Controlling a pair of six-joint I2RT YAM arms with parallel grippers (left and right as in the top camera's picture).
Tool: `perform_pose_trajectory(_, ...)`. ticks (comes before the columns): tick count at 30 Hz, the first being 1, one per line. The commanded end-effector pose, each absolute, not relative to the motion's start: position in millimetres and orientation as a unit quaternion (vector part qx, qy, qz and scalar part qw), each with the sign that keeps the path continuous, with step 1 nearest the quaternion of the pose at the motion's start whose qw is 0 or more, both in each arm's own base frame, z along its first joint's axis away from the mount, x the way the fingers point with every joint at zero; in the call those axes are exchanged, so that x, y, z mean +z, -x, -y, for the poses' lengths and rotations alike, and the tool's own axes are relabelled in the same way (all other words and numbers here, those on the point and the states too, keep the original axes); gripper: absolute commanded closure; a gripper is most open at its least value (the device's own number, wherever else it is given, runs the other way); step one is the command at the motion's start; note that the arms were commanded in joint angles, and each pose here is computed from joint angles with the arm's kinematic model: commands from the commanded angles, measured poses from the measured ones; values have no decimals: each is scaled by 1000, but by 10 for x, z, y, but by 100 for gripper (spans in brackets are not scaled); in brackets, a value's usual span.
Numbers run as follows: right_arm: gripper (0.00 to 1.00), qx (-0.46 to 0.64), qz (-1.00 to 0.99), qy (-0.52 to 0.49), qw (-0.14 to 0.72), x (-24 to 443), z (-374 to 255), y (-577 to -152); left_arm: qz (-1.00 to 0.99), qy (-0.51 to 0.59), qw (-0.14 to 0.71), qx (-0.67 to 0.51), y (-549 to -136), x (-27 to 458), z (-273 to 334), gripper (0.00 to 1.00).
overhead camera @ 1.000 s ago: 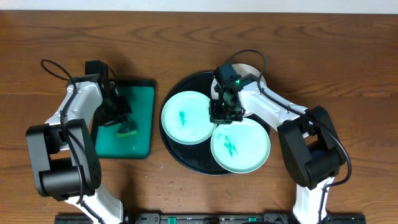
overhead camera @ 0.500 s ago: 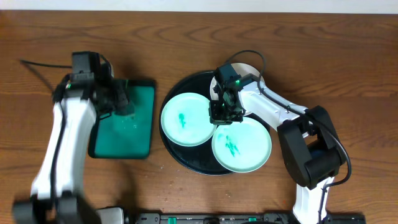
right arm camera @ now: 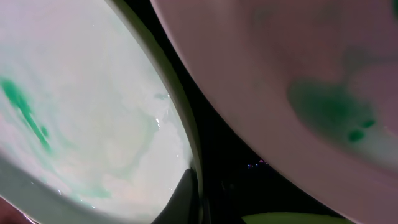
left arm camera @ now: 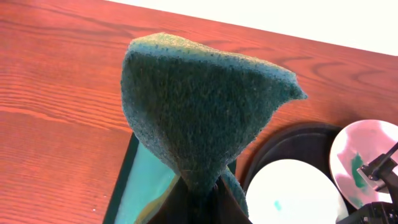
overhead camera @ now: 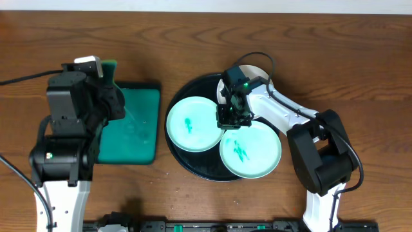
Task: Clean dirty plates on tray and stack at the side
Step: 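Lift the sponge with the left gripper and carry it toward the plate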
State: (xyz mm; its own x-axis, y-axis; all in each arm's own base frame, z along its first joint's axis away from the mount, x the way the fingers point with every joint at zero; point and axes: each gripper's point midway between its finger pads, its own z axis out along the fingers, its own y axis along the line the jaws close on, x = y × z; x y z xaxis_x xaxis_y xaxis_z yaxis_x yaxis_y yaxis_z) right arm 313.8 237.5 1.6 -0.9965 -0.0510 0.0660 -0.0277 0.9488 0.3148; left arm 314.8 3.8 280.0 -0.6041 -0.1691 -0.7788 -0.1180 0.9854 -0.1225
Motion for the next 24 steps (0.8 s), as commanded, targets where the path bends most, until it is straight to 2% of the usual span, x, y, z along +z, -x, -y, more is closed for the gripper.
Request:
perform_pose_trajectory(1,99,-115,990,-31,81,-286,-2220,-2894,-891,75,448,-14,-3172,2870,-77,93)
perform_pose_trajectory(7,99,-116,989,-31,81,-286,-2220,-2894,-900,76,428,-11,-3245,2735,-82,93)
perform_pose_trajectory(11,99,-116,989,-31,81,-286,-2221,-2895,-920,114,376,-1,-3301,2423,-148,93)
perform_pose_trajectory(19,99,-114,989,-31,83,-286,-2215,-2884,-975,159,152,-17,-3259,1221,-30,93)
perform_pose_trajectory(24,99,-114,989,-31,85,-285,-2212,-2875,-984,156,70,-53,-3186,825,137,93)
